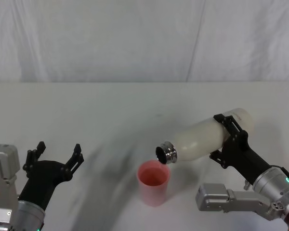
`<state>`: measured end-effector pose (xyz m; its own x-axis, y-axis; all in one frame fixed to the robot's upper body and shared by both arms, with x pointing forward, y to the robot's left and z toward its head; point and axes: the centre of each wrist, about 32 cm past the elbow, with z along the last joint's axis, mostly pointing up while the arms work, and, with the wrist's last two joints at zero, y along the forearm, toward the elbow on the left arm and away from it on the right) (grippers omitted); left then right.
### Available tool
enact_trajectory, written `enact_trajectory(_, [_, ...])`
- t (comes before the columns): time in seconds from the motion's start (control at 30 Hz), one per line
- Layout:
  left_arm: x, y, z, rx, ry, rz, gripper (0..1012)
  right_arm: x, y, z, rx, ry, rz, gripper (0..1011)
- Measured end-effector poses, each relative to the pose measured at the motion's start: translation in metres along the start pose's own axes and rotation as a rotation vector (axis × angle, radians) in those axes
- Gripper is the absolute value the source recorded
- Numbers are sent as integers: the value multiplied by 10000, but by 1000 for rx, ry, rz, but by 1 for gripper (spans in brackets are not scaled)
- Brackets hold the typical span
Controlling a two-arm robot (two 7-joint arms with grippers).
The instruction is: Grasp the thermos with one hand and pour water into the cup lid.
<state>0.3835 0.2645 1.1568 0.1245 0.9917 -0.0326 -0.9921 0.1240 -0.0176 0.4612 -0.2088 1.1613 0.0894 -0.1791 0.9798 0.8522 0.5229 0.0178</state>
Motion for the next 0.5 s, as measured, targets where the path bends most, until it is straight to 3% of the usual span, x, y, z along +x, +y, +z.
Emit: enact_trajectory(0.5, [0,0,0,0,0,0,1001,14,9,-6,4,-6,-2,961])
